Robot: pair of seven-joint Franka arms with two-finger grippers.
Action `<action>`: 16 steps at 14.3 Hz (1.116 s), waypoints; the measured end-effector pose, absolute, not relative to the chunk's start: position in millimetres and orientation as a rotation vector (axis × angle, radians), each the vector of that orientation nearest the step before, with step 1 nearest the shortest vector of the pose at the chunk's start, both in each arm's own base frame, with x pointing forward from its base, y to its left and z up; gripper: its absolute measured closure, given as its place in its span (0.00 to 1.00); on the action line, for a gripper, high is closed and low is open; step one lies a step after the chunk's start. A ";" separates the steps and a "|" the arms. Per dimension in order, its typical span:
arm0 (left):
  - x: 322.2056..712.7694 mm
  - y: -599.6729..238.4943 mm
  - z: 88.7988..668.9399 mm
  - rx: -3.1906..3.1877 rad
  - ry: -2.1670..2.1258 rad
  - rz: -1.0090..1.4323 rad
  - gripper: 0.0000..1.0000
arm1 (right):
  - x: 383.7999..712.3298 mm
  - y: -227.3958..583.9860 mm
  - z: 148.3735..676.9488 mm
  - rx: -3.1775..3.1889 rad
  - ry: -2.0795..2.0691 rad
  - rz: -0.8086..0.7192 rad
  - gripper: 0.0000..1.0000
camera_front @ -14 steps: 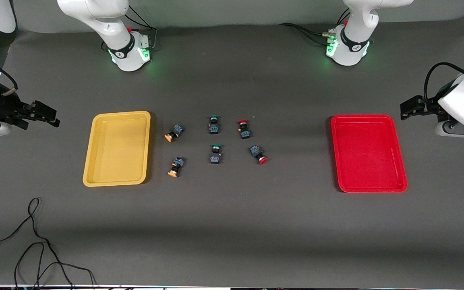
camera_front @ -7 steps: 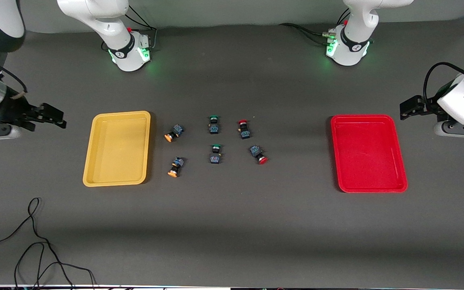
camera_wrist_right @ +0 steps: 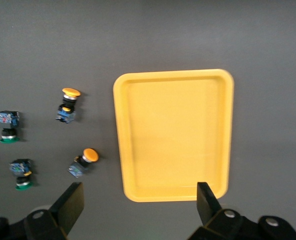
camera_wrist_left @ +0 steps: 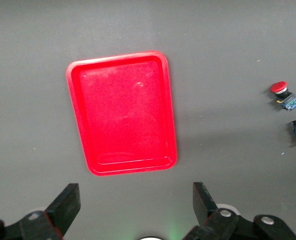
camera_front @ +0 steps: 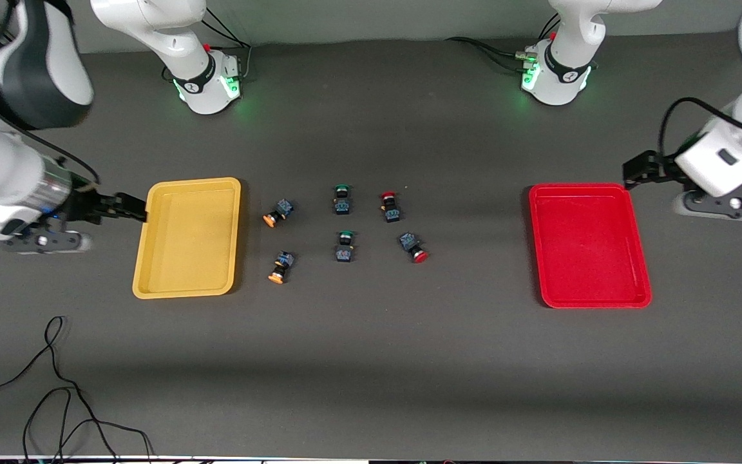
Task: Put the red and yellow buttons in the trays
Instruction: 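Move both grippers from rest toward the orange and red buttons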
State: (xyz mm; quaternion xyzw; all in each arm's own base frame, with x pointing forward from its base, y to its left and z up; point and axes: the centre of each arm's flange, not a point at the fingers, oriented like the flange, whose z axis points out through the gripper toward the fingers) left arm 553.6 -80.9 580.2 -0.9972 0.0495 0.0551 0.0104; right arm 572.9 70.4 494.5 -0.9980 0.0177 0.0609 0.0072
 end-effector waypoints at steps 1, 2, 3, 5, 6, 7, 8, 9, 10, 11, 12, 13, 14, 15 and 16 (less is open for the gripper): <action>551.7 -95.0 578.5 -3.111 0.119 0.177 0.00 | 572.9 89.9 489.0 -3.125 0.074 0.195 0.00; 548.2 -115.1 576.9 -3.109 0.084 0.181 0.00 | 571.4 107.2 484.6 -3.129 0.092 0.204 0.00; 541.9 -143.2 575.7 -3.104 0.051 0.182 0.00 | 569.9 119.6 480.6 -3.133 0.113 0.214 0.00; 522.3 -206.7 573.0 -3.091 0.001 0.180 0.00 | 569.1 133.0 470.6 -3.137 0.171 0.231 0.00; 511.7 -234.7 570.5 -3.088 -0.011 0.181 0.00 | 568.3 140.1 462.5 -3.138 0.208 0.234 0.00; 502.5 -257.9 566.8 -3.092 -0.026 0.186 0.00 | 565.5 150.2 451.4 -3.140 0.255 0.239 0.00; 495.4 -277.3 561.9 -3.109 -0.053 0.189 0.00 | 560.9 162.3 437.6 -3.143 0.304 0.245 0.00; 490.3 -293.1 556.3 -3.125 -0.078 0.184 0.00 | 555.0 173.3 422.3 -3.144 0.343 0.250 0.00; 485.5 -308.4 551.0 -3.140 -0.114 0.170 0.00 | 548.4 181.6 405.6 -3.136 0.375 0.261 0.00; 479.4 -325.7 546.9 -3.151 -0.164 0.153 0.00 | 541.7 187.6 389.1 -3.114 0.406 0.282 0.00; 471.1 -345.4 541.8 -3.156 -0.214 0.136 0.00 | 535.9 190.4 374.4 -3.092 0.437 0.306 0.00; 461.5 -364.9 536.6 -3.159 -0.249 0.127 0.00 | 531.0 191.4 361.9 -3.079 0.472 0.328 0.00; 451.9 -383.8 530.6 -3.160 -0.276 0.121 0.00 | 526.7 192.3 350.9 -3.072 0.513 0.345 0.00; 443.7 -399.6 522.8 -3.159 -0.296 0.118 0.00 | 522.9 193.3 340.6 -3.069 0.561 0.358 0.00; 437.5 -412.3 513.7 -3.156 -0.306 0.114 0.00 | 519.4 194.0 330.0 -3.065 0.611 0.362 0.00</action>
